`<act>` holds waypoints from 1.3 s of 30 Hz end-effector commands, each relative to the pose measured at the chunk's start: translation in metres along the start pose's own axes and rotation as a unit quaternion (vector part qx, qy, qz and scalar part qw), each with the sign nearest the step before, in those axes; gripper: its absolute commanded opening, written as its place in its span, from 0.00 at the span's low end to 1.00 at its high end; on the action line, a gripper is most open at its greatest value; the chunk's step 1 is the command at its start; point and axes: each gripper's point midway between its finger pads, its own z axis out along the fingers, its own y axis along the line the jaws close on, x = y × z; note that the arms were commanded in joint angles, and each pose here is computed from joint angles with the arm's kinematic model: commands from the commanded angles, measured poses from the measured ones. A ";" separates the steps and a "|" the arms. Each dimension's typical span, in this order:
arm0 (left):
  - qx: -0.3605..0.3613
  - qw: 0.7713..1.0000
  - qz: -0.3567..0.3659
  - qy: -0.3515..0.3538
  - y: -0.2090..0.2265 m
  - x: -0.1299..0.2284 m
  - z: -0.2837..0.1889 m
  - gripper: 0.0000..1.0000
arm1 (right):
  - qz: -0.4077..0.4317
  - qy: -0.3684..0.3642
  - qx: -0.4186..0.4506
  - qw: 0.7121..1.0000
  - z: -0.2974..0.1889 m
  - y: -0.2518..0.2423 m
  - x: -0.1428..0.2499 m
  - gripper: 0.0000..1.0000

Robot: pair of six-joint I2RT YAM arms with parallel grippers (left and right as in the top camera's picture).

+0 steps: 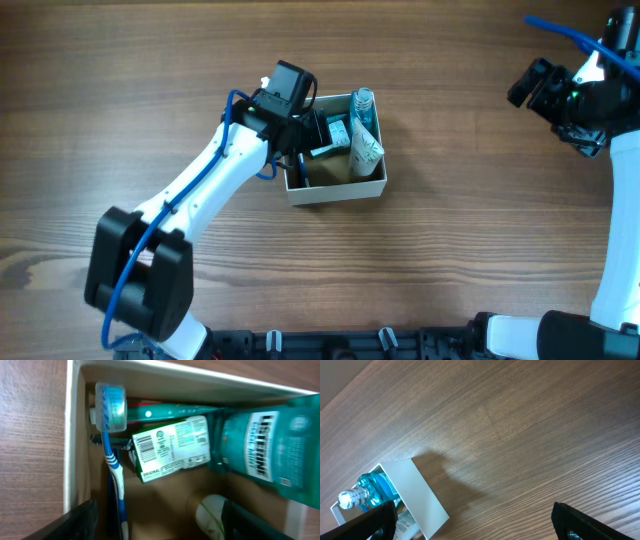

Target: Pack container

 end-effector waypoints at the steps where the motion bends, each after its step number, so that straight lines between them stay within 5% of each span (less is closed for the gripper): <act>1: 0.037 0.997 0.008 -0.070 -0.007 -0.025 -0.067 1.00 | 0.006 0.000 -0.005 1.000 -0.001 0.001 -0.001 1.00; 8: 0.014 0.973 0.022 -0.231 0.038 -0.043 -0.211 1.00 | 0.006 0.000 -0.005 1.000 -0.001 0.001 -0.001 1.00; 17: 0.049 0.935 0.059 -0.346 0.063 0.012 -0.331 1.00 | 0.006 0.000 -0.005 1.000 -0.001 0.001 -0.001 1.00; 28: -0.055 0.949 0.047 -0.308 0.135 0.063 -0.297 1.00 | 0.006 0.000 -0.005 1.000 -0.001 0.001 -0.001 1.00; 39: 0.012 0.920 0.076 -0.384 0.168 0.074 -0.173 1.00 | 0.006 0.000 -0.005 1.000 -0.001 0.001 -0.001 1.00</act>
